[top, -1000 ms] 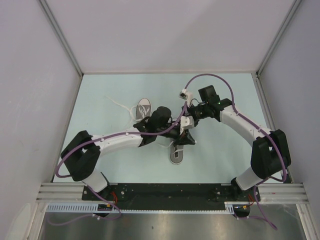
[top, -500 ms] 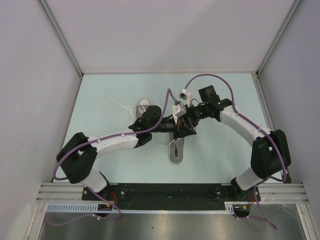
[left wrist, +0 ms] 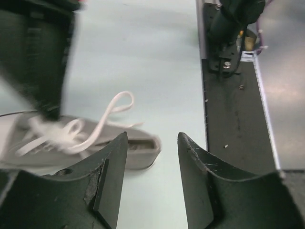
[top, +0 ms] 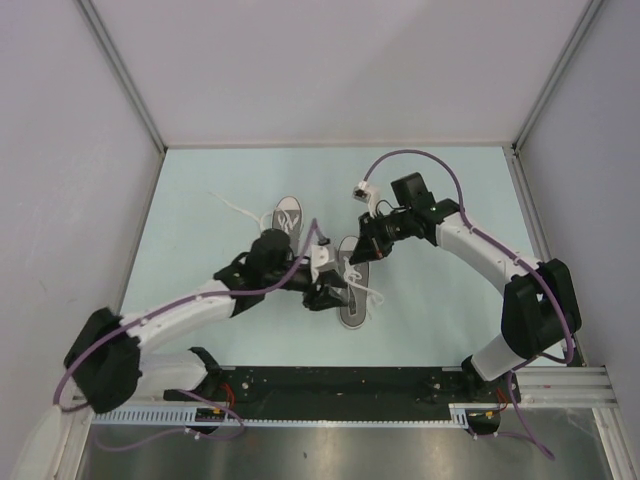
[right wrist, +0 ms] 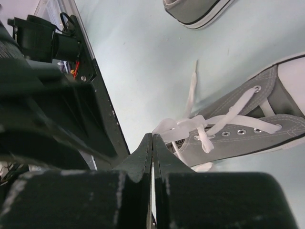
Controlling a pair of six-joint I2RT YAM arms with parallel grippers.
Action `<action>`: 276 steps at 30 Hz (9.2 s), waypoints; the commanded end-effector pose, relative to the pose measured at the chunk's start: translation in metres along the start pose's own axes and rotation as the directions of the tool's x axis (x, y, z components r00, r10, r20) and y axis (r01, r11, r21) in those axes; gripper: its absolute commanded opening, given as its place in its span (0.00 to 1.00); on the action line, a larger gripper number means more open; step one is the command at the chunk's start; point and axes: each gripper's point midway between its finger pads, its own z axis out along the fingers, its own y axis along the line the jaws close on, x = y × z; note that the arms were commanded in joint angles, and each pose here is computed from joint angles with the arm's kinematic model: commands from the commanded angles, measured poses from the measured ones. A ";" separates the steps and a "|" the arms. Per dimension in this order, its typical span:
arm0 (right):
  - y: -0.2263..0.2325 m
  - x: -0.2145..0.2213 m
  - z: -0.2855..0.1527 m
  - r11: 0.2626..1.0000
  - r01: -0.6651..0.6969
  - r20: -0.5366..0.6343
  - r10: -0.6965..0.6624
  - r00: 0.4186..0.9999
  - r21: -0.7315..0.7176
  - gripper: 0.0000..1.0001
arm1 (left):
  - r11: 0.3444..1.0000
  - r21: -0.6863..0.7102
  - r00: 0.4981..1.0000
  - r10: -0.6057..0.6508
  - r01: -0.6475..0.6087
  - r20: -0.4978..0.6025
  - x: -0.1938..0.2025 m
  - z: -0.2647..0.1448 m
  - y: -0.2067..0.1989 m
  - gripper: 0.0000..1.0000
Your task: Tie the shoes
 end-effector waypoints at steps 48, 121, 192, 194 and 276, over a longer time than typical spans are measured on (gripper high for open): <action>-0.001 0.020 -0.014 0.992 0.122 -0.041 -0.120 0.992 0.040 0.35 | 0.985 -0.156 0.990 -0.051 0.072 0.134 -0.032 -0.038 0.076 0.00; -0.026 0.065 0.017 0.961 0.139 -0.046 -0.132 0.990 0.240 0.00 | 0.751 -0.394 0.806 -0.591 0.529 -0.044 0.104 -0.040 0.113 0.13; -0.007 0.058 0.005 0.997 -0.009 0.065 0.004 0.998 0.074 0.00 | 0.981 -0.104 0.985 0.157 -0.164 -0.067 0.012 0.016 0.068 0.00; -0.008 0.051 0.005 0.997 -0.012 0.097 0.005 0.995 0.071 0.00 | 0.983 -0.093 0.986 0.155 -0.161 -0.060 0.011 0.016 0.066 0.00; -0.030 0.060 0.019 0.982 -0.173 0.113 0.163 0.980 0.079 0.00 | 0.994 -0.046 0.992 0.096 -0.100 -0.084 -0.008 0.025 0.091 0.00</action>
